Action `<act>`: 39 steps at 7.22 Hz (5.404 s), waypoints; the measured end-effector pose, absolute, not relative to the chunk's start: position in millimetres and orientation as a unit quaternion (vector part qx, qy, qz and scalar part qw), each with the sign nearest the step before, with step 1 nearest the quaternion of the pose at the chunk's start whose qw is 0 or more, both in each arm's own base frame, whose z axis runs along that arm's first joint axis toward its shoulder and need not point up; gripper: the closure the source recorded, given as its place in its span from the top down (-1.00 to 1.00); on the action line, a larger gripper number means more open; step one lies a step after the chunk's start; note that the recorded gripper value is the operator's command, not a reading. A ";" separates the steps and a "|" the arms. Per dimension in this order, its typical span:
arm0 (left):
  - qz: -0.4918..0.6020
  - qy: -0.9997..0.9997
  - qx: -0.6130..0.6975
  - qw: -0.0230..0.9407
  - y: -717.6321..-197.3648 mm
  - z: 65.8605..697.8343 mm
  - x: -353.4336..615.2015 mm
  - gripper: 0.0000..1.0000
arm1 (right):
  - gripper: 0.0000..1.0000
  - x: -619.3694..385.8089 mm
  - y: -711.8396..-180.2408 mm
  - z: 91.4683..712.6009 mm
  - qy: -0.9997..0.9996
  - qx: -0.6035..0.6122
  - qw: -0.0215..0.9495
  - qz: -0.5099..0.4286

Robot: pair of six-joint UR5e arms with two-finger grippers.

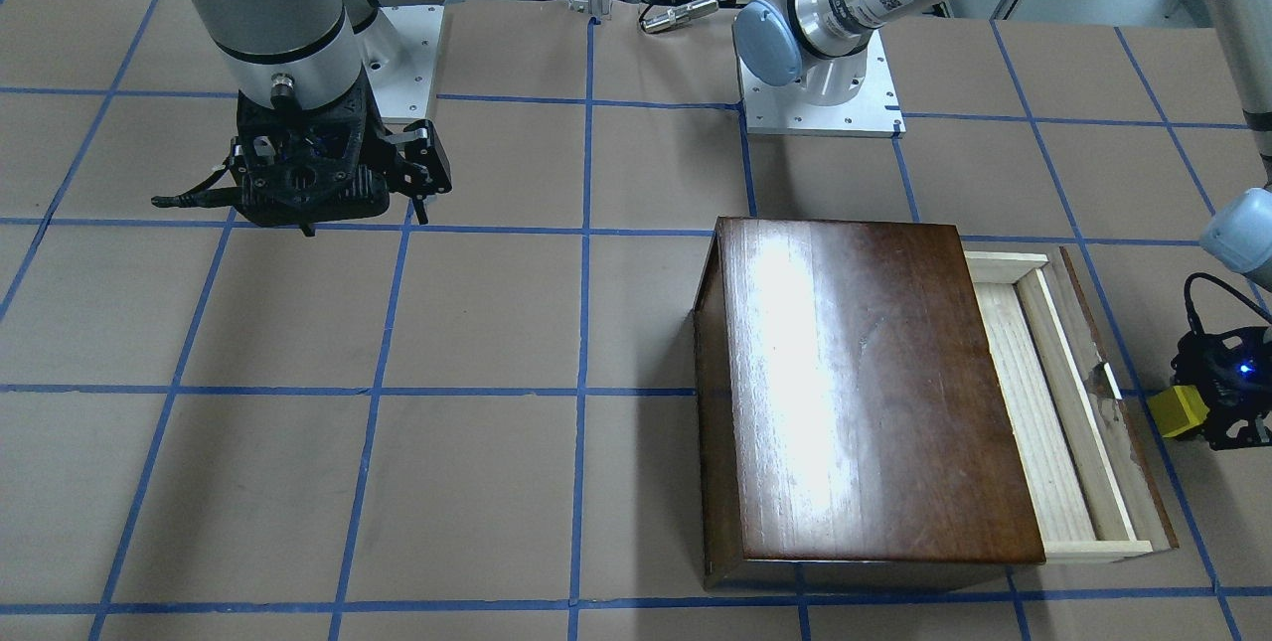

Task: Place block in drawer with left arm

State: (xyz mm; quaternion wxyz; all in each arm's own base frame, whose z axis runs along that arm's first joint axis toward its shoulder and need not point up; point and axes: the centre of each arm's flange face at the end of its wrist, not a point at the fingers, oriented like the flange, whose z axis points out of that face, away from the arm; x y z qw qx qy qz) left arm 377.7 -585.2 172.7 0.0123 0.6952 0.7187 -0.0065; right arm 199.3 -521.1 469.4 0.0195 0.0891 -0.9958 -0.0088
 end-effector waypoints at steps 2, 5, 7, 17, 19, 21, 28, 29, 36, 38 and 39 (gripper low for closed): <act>-0.007 0.719 0.695 0.014 -585.3 174.9 377.8 -1.00 | 1.00 199.2 -521.1 469.4 -0.996 0.089 0.020 -0.009; -0.006 0.721 0.693 0.019 -581.3 227.4 368.8 -1.00 | 1.00 199.2 -521.1 469.4 -0.996 0.089 0.020 -0.009; -0.007 0.722 0.692 0.012 -563.7 297.2 351.4 -1.00 | 1.00 199.3 -521.0 469.5 -0.996 0.089 0.019 -0.009; -0.035 0.733 0.679 -0.012 -611.6 341.6 105.3 0.98 | 1.00 199.2 -521.1 469.4 -0.996 0.089 0.020 -0.009; -0.034 0.733 0.679 -0.010 -611.7 320.0 103.8 1.00 | 1.00 199.2 -521.1 469.4 -0.996 0.090 0.020 -0.009; -0.038 0.741 0.671 -0.002 -604.0 351.1 97.1 1.00 | 1.00 199.3 -521.1 469.5 -0.996 0.089 0.020 -0.009; 0.007 0.936 0.347 -0.048 -516.9 508.6 36.4 1.00 | 1.00 199.3 -521.1 469.4 -0.996 0.089 0.019 -0.009; 0.007 0.958 0.285 -0.044 -518.0 510.2 15.0 1.00 | 1.00 199.3 -521.1 469.4 -0.996 0.089 0.019 -0.009; -0.032 0.999 0.006 0.023 -530.5 491.9 -151.5 1.00 | 1.00 199.3 -521.1 469.4 -0.996 0.089 0.019 -0.009; -0.034 0.999 0.008 0.021 -529.3 492.7 -154.4 1.00 | 1.00 199.3 -521.1 469.4 -0.996 0.089 0.019 -0.009; -0.035 0.999 0.009 0.021 -528.7 493.7 -154.4 1.00 | 1.00 199.3 -521.1 469.4 -0.996 0.089 0.019 -0.009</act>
